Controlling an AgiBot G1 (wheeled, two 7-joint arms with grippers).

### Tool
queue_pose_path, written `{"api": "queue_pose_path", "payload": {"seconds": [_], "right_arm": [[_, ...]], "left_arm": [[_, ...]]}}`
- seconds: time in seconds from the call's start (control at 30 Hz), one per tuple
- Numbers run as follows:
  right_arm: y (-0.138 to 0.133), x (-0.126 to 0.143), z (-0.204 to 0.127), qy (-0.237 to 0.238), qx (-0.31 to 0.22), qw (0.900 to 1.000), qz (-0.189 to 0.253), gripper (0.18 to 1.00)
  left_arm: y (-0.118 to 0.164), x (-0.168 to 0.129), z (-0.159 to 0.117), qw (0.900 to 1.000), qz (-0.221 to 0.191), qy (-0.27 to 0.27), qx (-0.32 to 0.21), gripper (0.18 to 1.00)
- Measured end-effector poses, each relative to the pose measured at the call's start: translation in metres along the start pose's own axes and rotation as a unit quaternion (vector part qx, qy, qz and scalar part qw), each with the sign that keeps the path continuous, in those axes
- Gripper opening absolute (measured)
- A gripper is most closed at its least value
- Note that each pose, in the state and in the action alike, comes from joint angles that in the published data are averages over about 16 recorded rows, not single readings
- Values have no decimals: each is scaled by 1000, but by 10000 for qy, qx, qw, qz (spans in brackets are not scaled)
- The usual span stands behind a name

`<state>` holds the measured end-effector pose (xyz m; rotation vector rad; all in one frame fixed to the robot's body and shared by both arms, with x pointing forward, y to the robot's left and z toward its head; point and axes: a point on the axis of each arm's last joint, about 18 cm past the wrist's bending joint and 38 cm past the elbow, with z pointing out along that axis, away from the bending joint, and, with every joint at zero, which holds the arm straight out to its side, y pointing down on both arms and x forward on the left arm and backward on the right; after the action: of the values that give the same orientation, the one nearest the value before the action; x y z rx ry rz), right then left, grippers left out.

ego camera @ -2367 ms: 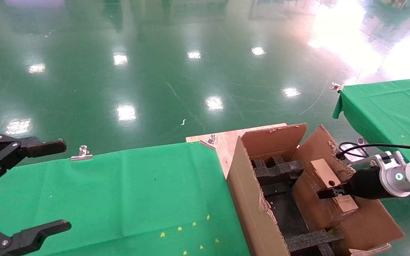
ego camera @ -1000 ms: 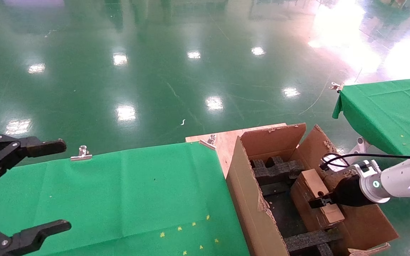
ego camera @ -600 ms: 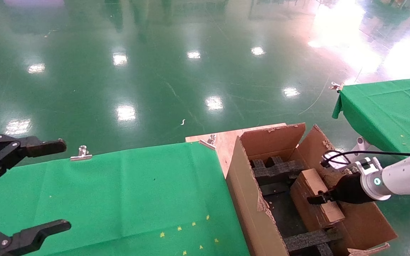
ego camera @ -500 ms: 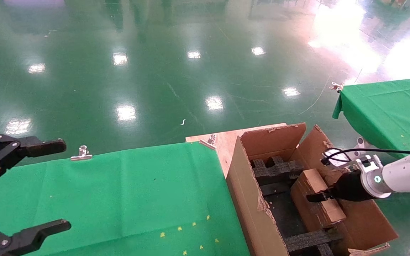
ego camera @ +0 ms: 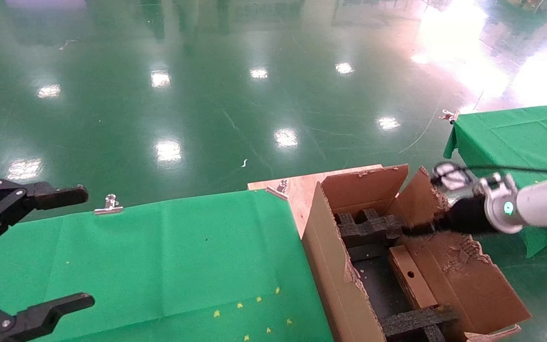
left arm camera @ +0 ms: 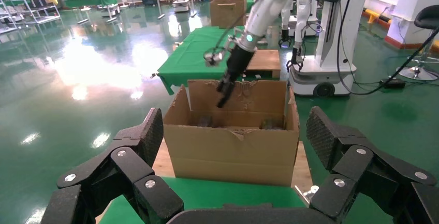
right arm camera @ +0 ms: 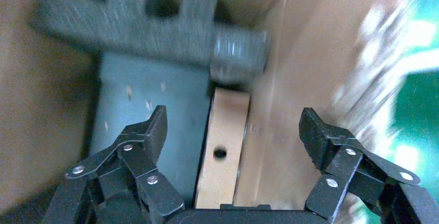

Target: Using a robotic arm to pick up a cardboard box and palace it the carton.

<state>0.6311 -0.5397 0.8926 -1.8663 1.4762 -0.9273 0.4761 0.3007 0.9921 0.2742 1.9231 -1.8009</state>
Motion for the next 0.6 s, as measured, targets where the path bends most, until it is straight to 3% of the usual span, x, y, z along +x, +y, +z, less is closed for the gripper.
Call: {"api": "queue_pose_path", "payload": {"seconds": [0.27,0.6], "right_arm": [[-54,-18,-43,-578,842,9945,-241,961],[-82,-55,-103,-1724,1616,9701,-556,997]], "left_arm": [[0,0,0,10000,0,0,0,1001],[0,0,0,10000,0,-2,1,1001]]}}
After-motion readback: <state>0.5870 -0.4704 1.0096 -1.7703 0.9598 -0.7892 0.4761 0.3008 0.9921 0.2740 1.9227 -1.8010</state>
